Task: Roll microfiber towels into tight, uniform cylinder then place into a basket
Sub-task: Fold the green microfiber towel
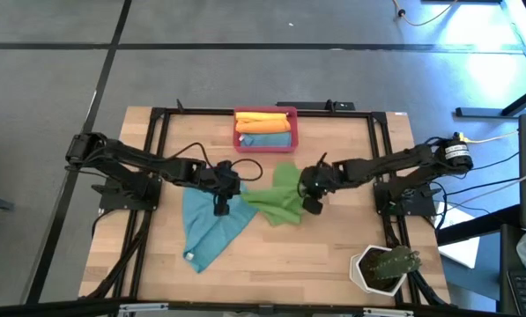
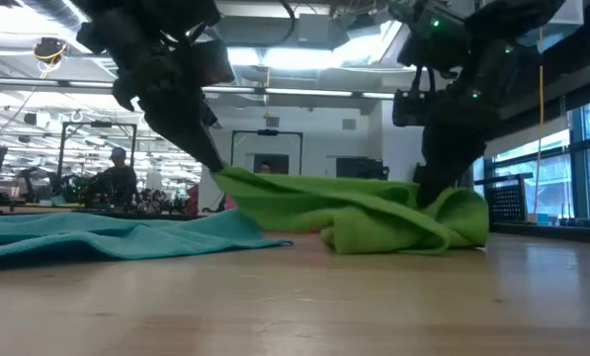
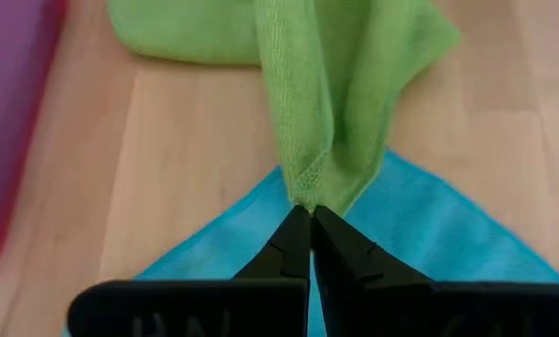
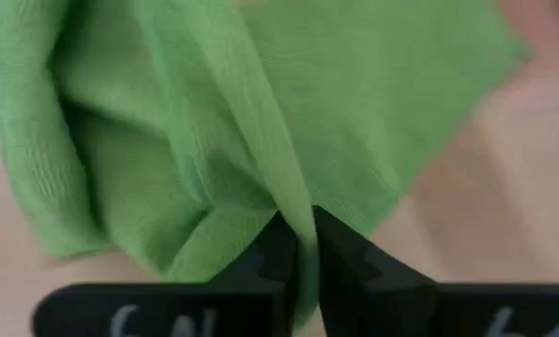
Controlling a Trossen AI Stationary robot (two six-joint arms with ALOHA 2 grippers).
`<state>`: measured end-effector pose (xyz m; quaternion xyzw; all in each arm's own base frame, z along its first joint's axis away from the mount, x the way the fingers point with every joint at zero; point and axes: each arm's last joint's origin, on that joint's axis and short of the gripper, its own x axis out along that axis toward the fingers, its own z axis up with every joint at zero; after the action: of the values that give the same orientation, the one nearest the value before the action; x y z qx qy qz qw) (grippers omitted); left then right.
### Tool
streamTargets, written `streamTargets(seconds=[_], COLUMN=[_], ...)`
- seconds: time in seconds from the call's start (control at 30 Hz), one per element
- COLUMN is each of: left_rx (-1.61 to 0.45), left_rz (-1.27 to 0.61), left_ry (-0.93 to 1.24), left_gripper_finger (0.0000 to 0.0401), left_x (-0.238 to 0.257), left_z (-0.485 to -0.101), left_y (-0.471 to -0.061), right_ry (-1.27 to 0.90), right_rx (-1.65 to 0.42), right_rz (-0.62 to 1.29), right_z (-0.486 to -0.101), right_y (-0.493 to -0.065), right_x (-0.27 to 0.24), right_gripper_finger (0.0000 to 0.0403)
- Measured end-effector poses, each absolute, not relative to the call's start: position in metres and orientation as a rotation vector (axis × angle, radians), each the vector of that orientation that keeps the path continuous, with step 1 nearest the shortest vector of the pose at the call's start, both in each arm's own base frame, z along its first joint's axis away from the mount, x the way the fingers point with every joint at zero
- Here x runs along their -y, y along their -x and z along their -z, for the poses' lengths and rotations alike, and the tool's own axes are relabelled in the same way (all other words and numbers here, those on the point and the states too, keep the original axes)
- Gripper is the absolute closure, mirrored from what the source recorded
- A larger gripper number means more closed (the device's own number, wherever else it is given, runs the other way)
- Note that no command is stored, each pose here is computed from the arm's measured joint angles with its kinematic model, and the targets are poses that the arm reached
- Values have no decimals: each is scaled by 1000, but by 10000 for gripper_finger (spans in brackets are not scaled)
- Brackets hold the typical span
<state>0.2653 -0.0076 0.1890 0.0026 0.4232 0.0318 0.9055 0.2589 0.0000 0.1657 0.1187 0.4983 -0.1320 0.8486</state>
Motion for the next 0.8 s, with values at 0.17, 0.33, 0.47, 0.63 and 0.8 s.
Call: streamTargets(seconds=[0.17, 0.33, 0.47, 0.63, 0.8], left_rx=[-875, -874, -874, -874, -874], left_rz=[-97, -116, -127, -128, -128], left_ry=[10, 19, 23, 24, 23], left_gripper_finger=[401, 401, 401, 401, 401], left_x=[-1, -7, -10, -10, -10], left_z=[-188, -188, -188, -188, -188], left_y=[-265, -265, -265, -265, -265], right_ry=[-115, -32, 50, 181, 228], right_rx=[-1097, -1177, -1238, -1295, -1256], right_rz=[343, 331, 258, 277, 260], right_z=[-177, -199, -205, -205, -204], right_y=[-258, -260, -257, -249, -249], right_x=[12, 7, -9, -23, -36], right_gripper_finger=[320, 271, 240, 217, 211])
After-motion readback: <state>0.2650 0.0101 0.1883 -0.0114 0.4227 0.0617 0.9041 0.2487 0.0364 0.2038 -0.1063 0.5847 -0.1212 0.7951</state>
